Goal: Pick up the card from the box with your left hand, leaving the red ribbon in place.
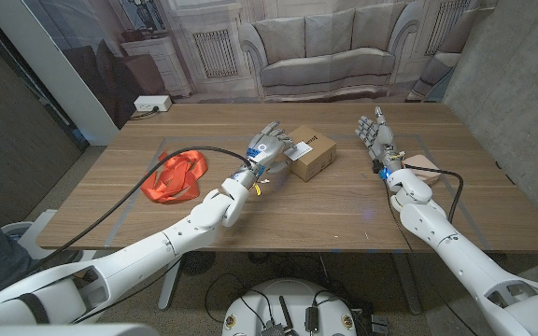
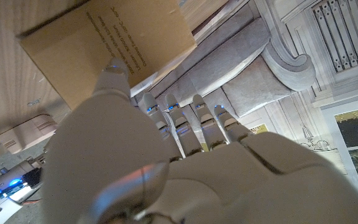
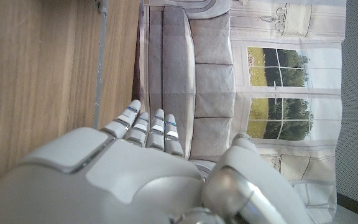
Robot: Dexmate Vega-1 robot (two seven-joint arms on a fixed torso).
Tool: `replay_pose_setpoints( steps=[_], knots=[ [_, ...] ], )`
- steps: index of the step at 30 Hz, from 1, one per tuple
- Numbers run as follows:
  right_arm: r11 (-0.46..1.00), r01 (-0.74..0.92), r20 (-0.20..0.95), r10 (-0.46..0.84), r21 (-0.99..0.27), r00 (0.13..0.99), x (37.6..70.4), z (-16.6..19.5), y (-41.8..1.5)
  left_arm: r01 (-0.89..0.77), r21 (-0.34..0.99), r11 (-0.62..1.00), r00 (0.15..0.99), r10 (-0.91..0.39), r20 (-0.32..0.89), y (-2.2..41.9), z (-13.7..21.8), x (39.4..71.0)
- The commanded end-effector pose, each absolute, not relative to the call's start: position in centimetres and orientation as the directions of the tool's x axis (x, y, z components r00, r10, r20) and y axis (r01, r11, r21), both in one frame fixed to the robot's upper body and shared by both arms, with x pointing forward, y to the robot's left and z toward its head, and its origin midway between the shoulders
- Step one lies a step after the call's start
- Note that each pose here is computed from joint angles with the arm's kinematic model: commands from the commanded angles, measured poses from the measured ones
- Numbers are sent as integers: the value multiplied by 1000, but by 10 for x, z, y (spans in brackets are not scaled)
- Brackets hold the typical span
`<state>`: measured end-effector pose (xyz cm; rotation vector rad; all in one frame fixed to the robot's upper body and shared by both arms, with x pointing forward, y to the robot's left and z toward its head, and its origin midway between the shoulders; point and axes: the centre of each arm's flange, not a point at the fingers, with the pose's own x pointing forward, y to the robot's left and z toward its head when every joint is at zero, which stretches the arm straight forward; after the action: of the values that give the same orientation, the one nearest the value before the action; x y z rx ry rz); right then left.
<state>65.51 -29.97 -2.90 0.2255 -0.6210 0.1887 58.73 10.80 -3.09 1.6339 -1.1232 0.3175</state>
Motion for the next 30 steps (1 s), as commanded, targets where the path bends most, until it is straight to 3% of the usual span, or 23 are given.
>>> replay_pose_setpoints(
  steps=[1,30],
  knots=[
    [956,-244,595,104,160,797,656,-29,-302,-786,617,21,525,-503,687,105,-31,592],
    [952,-256,600,107,169,793,659,-30,-304,-788,615,18,530,-488,693,105,-34,589]
  ],
)
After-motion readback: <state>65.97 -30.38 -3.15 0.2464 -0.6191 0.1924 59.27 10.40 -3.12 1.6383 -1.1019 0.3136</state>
